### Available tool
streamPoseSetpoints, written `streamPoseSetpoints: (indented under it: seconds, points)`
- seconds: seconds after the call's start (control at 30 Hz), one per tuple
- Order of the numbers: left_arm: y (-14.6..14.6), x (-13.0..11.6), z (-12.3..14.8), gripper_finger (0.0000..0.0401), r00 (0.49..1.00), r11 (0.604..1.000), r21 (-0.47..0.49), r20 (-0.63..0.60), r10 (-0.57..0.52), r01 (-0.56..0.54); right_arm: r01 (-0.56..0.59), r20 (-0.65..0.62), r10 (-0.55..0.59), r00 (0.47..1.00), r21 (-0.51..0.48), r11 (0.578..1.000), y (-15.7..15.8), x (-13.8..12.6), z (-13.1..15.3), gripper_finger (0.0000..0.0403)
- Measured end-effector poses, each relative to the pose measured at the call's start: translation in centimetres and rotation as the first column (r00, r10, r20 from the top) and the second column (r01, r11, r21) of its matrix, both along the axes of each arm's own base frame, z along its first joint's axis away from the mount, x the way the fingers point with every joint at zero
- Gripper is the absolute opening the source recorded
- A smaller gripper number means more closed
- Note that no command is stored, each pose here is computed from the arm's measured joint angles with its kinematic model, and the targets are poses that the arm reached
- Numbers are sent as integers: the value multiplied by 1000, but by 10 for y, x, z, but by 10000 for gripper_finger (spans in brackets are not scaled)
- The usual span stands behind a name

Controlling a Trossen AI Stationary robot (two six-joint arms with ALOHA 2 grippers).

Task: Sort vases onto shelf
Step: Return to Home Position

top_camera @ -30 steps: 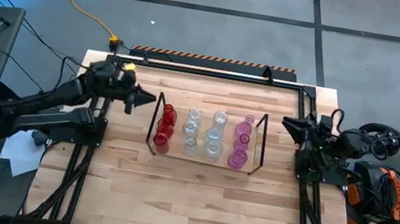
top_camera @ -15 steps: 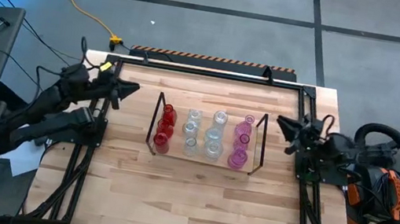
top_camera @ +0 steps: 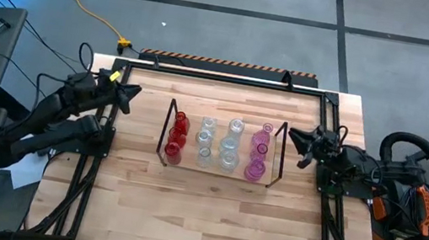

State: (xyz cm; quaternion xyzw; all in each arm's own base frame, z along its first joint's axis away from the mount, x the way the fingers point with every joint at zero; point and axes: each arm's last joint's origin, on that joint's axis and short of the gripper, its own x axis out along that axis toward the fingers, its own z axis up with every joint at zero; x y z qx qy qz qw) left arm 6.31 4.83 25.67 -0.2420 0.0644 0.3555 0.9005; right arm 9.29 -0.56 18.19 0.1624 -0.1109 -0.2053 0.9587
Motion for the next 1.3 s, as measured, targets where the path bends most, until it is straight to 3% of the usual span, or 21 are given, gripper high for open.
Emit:
streamPoseSetpoints:
  seconds: [0.37,0.87,1.1,1.3]
  points:
    - [-4,-5,0,60,1000,1000,15,12,-4,4,52,-26,-54,998,-64,997,-2,-1,0,67]
    - [-6,-8,1,60,999,1000,17,35,-7,6,51,-36,-54,998,-67,996,-2,0,-1,67]
    - [-26,-27,7,60,978,988,119,173,-115,95,52,-36,-54,998,-67,996,-2,0,-1,67]
    - [-27,-24,14,60,955,976,164,233,-181,145,51,-41,-54,998,-67,996,-2,0,-1,67]
